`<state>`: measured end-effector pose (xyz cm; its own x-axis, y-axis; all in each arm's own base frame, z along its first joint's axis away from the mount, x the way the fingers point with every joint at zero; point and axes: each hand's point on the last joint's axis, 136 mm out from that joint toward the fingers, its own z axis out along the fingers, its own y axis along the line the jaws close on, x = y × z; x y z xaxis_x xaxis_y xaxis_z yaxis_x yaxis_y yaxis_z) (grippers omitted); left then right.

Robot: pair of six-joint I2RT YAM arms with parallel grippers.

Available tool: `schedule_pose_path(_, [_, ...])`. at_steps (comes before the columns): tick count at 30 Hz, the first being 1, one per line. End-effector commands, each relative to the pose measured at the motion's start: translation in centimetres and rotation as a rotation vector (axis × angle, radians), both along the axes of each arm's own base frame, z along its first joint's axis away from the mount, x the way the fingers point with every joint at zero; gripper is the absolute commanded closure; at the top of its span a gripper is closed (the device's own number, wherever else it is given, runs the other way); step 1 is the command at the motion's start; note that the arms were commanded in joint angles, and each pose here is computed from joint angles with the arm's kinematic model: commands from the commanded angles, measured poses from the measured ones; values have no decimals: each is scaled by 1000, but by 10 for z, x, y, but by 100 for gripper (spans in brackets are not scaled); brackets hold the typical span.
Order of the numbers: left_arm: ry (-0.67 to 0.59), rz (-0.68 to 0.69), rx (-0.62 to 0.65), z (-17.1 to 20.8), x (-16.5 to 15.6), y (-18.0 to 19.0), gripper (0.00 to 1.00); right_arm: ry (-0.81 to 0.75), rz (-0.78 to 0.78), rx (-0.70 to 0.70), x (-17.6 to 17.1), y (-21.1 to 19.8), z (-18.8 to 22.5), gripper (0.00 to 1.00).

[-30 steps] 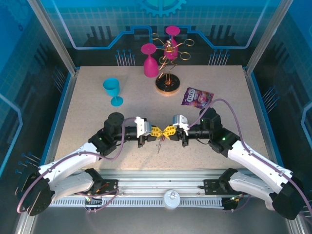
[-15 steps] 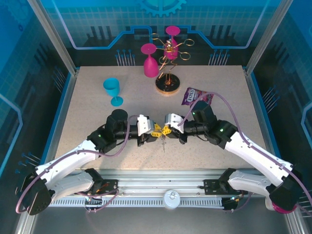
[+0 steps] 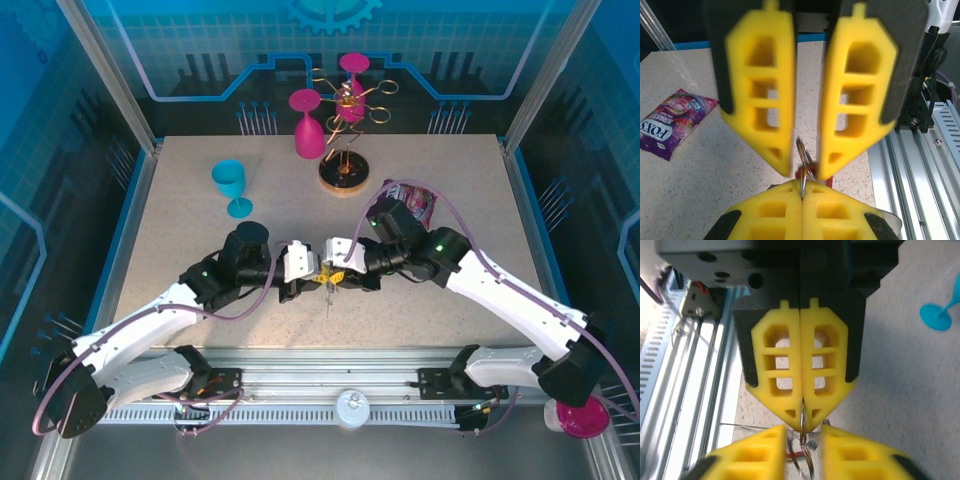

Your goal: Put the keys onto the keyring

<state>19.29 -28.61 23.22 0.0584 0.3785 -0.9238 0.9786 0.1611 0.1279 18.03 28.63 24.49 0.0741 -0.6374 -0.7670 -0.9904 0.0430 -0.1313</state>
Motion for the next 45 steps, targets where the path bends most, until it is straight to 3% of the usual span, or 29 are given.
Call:
schedule_pose_path(1, [-82, -45, -62, 15, -6, -3, 100, 51, -11, 206, -6, -9, 29, 63])
schedule_pose_path(6, [-137, -89, -189, 16, -12, -7, 100, 107, -48, 338, -10, -14, 5, 55])
schedule_pose_path(9, [-121, -115, -201, 12, -19, -6, 100, 87, -59, 412, -9, -13, 2, 52])
schedule_pose_path(15, [-101, -142, -292, 20, -25, -9, 100, 102, -52, 424, -13, -13, -5, 51])
schedule_pose_path(20, [-90, -156, -292, 19, -26, -10, 100, 115, -50, 419, -16, -14, -4, 63])
schedule_pose_path(25, [-93, -162, -291, 19, -28, -10, 100, 134, -51, 388, -18, -16, -9, 100])
schedule_pose_path(36, [-111, -183, -307, 23, -32, -10, 100, 212, -102, 364, -18, -19, -14, 100])
schedule_pose_path(37, [-113, -179, -302, 22, -31, -10, 100, 199, -118, 368, -16, -22, -12, 87])
schedule_pose_path(38, [-116, -173, -299, 22, -30, -10, 100, 182, -138, 375, -15, -25, -9, 67])
schedule_pose_path(39, [-120, -163, -296, 22, -28, -10, 100, 166, -150, 379, -15, -27, -8, 59])
schedule_pose_path(41, [-126, -133, -292, 21, -23, -9, 100, 142, -180, 387, -16, -33, -6, 51])
schedule_pose_path(45, [-123, -67, -298, 22, -11, -9, 100, 100, -218, 350, -20, -33, -17, 49])
